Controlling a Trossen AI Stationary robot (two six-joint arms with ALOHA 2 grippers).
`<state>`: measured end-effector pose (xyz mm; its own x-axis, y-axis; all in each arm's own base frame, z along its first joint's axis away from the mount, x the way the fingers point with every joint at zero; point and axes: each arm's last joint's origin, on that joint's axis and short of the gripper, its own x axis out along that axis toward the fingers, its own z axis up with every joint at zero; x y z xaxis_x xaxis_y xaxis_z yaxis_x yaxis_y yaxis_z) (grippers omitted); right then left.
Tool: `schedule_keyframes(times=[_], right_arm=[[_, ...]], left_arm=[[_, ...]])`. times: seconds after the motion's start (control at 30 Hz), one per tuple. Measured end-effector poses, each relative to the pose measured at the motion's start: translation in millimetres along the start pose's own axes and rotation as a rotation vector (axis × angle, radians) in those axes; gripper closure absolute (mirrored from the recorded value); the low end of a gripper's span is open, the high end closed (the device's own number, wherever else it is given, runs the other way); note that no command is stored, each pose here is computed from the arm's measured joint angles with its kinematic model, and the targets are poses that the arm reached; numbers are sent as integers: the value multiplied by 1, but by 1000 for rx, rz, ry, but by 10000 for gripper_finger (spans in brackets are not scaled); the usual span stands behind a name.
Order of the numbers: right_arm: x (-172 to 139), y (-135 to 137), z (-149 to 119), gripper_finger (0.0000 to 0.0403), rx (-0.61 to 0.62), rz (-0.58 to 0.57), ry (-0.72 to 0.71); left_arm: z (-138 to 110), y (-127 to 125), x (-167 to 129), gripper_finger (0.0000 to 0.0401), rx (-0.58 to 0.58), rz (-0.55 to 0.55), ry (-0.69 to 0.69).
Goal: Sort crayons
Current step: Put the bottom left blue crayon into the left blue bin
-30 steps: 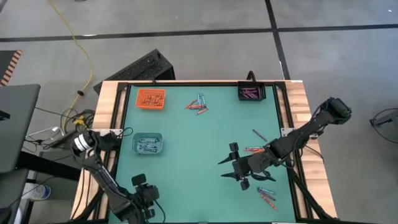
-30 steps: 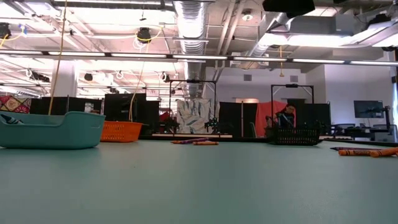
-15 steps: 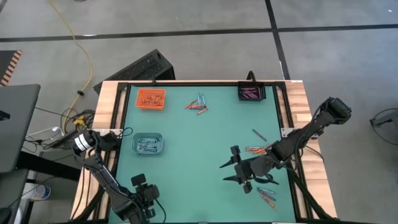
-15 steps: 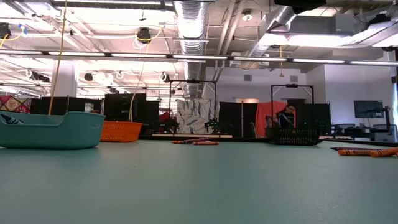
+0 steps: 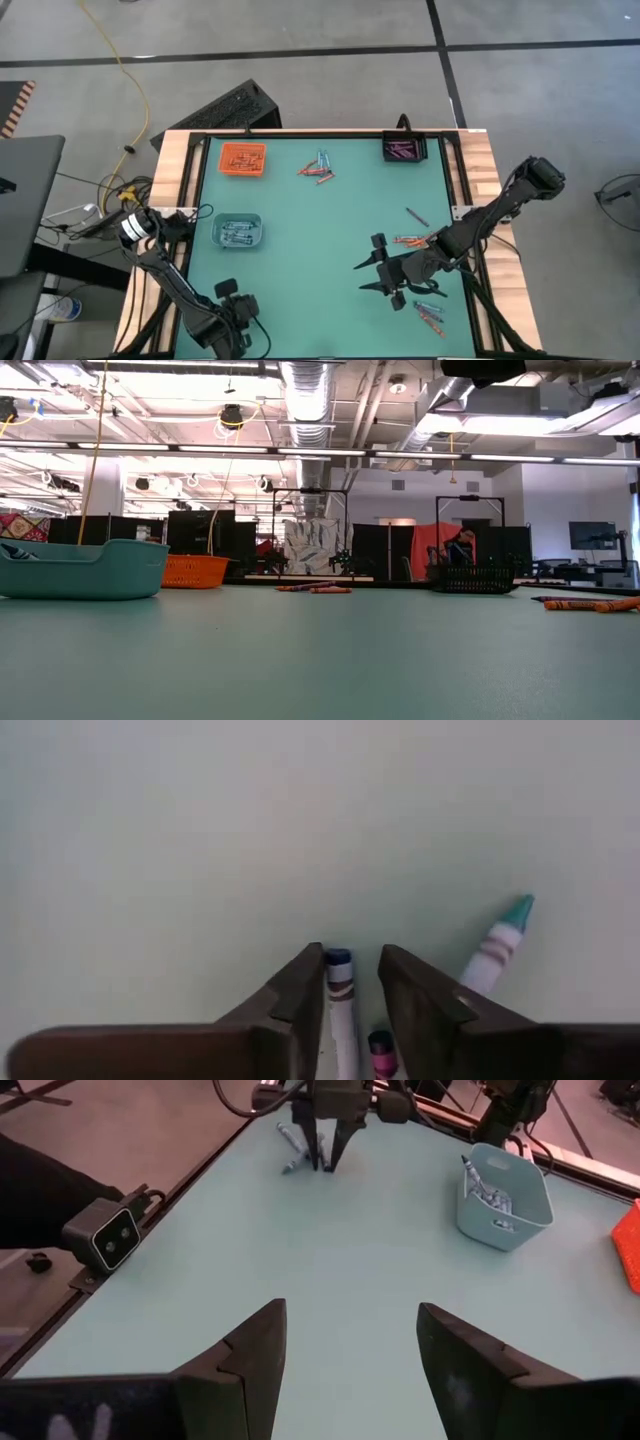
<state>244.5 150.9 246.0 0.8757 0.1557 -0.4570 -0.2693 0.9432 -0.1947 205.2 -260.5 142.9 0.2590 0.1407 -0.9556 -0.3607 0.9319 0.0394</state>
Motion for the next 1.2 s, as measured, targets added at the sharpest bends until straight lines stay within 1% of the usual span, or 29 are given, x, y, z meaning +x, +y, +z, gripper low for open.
schedule_keyframes(times=[0.17, 0.23, 0.4, 0.5, 0.7, 1.2], right_arm=[[0, 0, 0, 185, -1, 0, -1], [0, 0, 0, 185, -1, 0, -2], [0, 0, 0, 185, -2, 0, -2], [0, 0, 0, 185, -2, 0, -2], [0, 0, 0, 185, -2, 0, -1], [0, -1, 0, 185, 18, -2, 0]], left_arm=[[-1, 4, 1, 378, 35, 37, 3], [-1, 6, 1, 393, 42, 63, -14], [2, 12, 1, 398, 75, 133, -68], [6, 14, 2, 400, 83, 152, -80], [12, 16, 4, 400, 108, 161, -66], [13, 16, 5, 401, 132, 156, -61]])
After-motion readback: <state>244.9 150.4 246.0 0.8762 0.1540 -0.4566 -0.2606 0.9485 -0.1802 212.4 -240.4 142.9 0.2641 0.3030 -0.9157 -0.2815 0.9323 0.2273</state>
